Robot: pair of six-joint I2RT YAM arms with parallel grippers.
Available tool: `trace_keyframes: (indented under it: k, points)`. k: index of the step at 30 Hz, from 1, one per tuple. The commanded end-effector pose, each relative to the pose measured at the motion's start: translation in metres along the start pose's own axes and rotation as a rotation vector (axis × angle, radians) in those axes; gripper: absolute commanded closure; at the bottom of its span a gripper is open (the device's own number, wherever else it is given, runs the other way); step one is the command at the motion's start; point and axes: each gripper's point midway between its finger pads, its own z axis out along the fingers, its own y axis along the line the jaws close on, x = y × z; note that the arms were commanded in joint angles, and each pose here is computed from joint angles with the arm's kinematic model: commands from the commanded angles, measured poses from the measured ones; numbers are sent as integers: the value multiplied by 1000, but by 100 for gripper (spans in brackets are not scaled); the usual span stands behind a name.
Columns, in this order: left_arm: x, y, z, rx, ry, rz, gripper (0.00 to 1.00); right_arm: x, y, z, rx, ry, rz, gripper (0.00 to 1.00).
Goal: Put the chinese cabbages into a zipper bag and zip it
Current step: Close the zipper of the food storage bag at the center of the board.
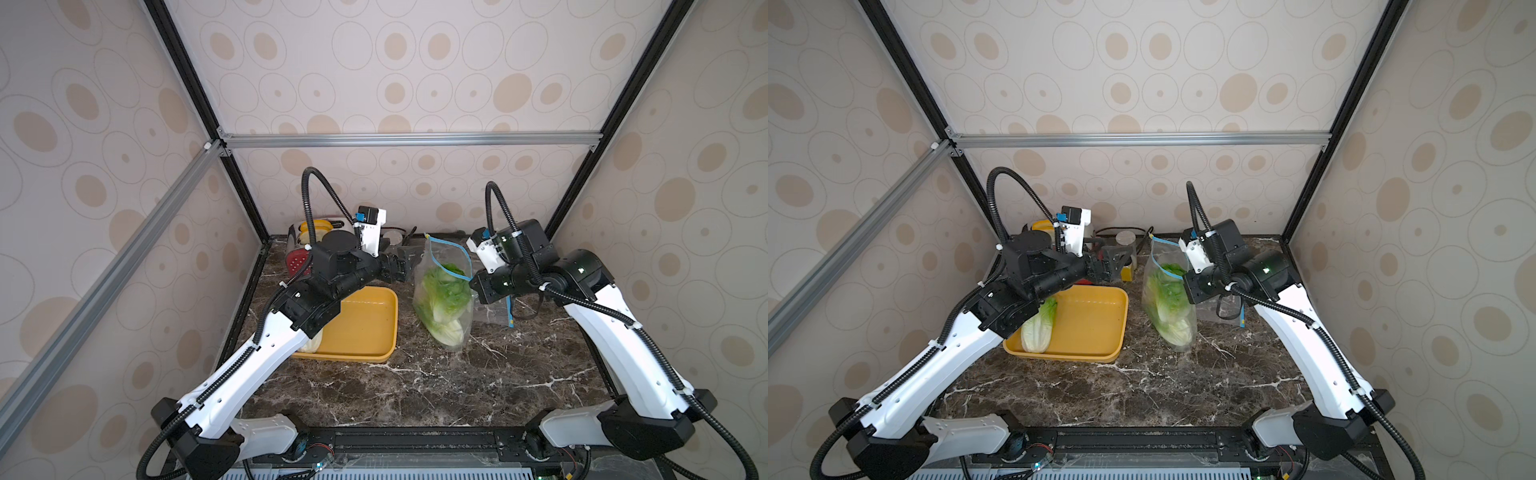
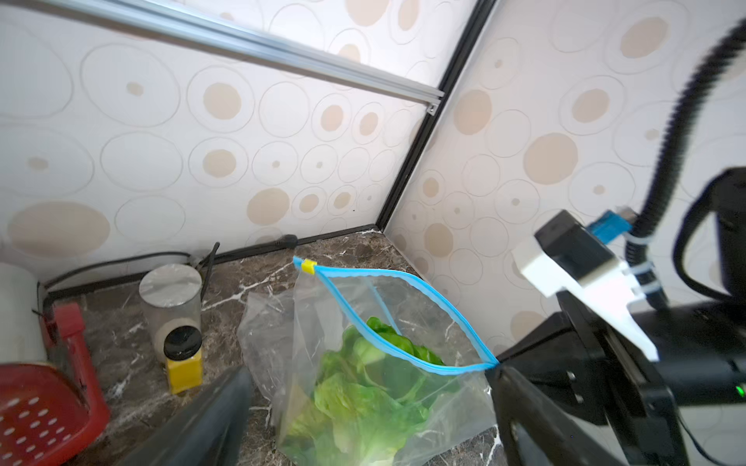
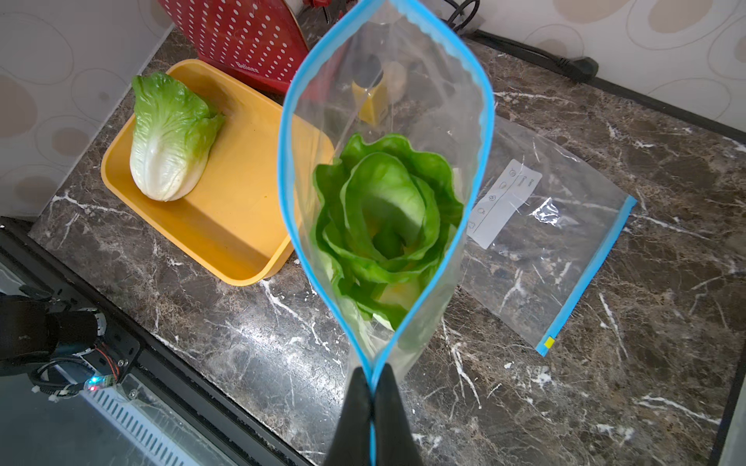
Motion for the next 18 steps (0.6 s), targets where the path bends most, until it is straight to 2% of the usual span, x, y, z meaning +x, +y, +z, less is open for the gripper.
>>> trace_keyframes:
  k: [1,4,11,14,18]
  points:
    - [28,15,13,48,77,216,2,-14,-7,-20,-13,-102,-81,100]
    - [36,20,20,163,70,226,1,-13,-12,-24,-50,-131,-108,100]
    - [62,43,43,322,105,245,3,-7,-1,-28,-140,-176,-191,100]
    - [75,58,56,354,127,228,12,-6,1,-27,-151,-181,-211,100]
    - [82,73,69,390,107,206,19,-17,6,-33,-175,-261,-232,100]
